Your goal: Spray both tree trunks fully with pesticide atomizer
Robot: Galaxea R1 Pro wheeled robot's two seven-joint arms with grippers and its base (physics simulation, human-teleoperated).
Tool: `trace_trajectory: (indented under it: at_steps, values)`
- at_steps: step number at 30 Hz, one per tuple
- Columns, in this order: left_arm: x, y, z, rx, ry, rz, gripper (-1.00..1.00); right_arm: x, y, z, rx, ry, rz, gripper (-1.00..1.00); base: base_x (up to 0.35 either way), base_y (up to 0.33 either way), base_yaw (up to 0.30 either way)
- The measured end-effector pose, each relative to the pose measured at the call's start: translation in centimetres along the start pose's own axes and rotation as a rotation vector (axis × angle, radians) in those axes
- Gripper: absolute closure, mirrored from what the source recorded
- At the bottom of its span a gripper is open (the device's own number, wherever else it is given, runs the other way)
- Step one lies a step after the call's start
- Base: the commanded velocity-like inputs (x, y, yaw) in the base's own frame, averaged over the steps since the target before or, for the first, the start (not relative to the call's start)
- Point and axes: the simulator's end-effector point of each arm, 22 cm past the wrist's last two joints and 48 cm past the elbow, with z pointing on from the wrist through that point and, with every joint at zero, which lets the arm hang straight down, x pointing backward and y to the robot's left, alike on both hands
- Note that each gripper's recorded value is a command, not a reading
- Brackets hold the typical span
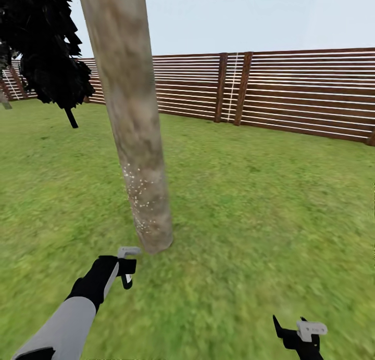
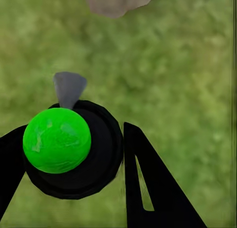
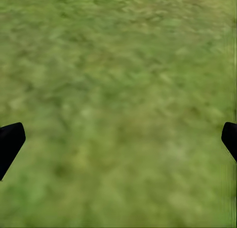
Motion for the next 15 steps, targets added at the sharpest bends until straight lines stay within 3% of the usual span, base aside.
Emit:
trace_trajectory:
  at_steps: [15]
  values:
    - [0.0,0.01,0.0,0.0,0.0,0.001,1.0,0.08,0.05,-0.02,-0.001,0.002,0.001,-1.0,0.0,-0.278,0.001]
